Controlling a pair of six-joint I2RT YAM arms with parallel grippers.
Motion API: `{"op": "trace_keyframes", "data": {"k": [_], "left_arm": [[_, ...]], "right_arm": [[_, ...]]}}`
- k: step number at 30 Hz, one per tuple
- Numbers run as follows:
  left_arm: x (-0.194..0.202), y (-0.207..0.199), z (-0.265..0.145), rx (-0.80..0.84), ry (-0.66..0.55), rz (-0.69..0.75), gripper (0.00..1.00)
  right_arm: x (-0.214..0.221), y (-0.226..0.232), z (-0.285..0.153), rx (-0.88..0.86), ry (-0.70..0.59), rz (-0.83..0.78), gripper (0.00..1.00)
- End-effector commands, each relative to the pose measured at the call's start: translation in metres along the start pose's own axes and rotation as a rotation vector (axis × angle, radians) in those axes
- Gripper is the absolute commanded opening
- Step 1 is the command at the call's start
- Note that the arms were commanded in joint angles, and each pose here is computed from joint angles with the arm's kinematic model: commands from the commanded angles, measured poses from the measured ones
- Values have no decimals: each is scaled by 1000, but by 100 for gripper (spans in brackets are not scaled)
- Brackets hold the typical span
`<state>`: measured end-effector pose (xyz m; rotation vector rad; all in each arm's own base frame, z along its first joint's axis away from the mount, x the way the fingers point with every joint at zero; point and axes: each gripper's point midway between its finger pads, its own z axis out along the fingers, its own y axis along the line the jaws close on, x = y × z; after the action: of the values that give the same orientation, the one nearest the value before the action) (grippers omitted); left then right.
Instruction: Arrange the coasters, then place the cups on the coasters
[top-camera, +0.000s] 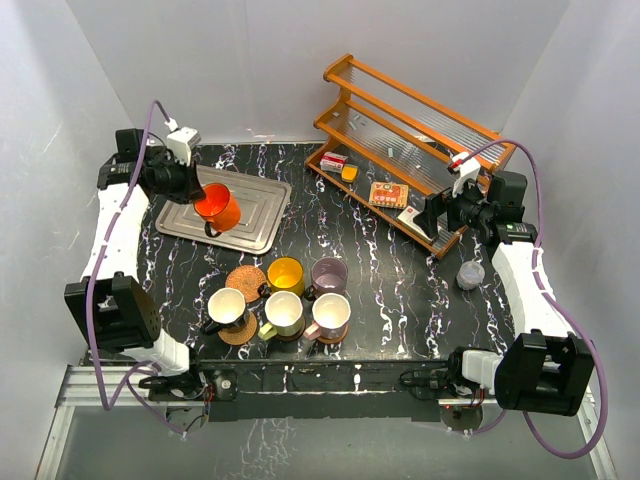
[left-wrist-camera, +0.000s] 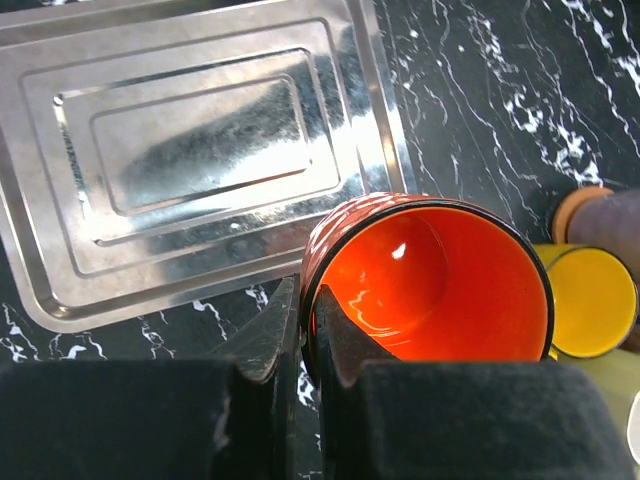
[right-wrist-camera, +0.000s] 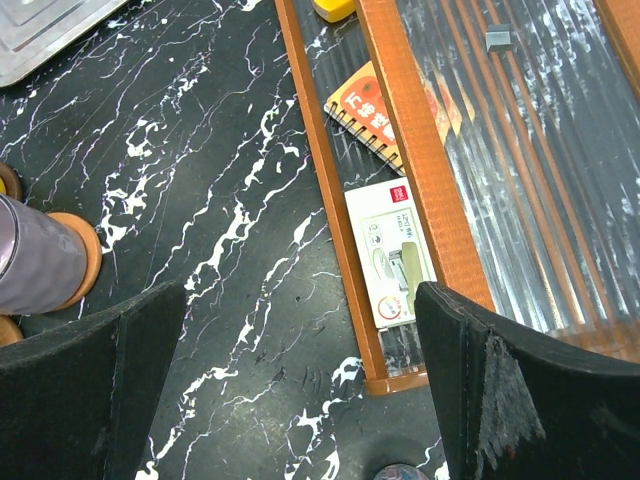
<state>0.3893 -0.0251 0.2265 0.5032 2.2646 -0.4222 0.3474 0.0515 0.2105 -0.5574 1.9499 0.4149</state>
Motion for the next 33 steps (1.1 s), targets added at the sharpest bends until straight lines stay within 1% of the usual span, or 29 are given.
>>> {"op": "trace_keyframes", "data": {"k": [1, 8, 13, 17, 21, 28, 33], "left_arm": [[-1, -39, -22, 104, -32, 102, 0], [28, -55, -16, 130, 21, 160, 0], [48, -67, -6, 194, 55, 249, 0], [65, -77, 2, 274, 106, 347, 0], [77, -81, 8, 334, 138, 415, 0], [96, -84, 24, 406, 178, 482, 0], [106, -88, 35, 453, 200, 496, 0]], "right_arm": [[-21, 2, -5, -2, -65, -53, 98], [-20, 1, -4, -2, -63, -48, 98], [-20, 1, -4, 0, -64, -48, 98], [-20, 1, -3, 2, -65, -50, 98], [-19, 0, -4, 6, -63, -50, 98], [-17, 0, -2, 6, -58, -47, 98], [-15, -1, -1, 6, -53, -46, 98]]}}
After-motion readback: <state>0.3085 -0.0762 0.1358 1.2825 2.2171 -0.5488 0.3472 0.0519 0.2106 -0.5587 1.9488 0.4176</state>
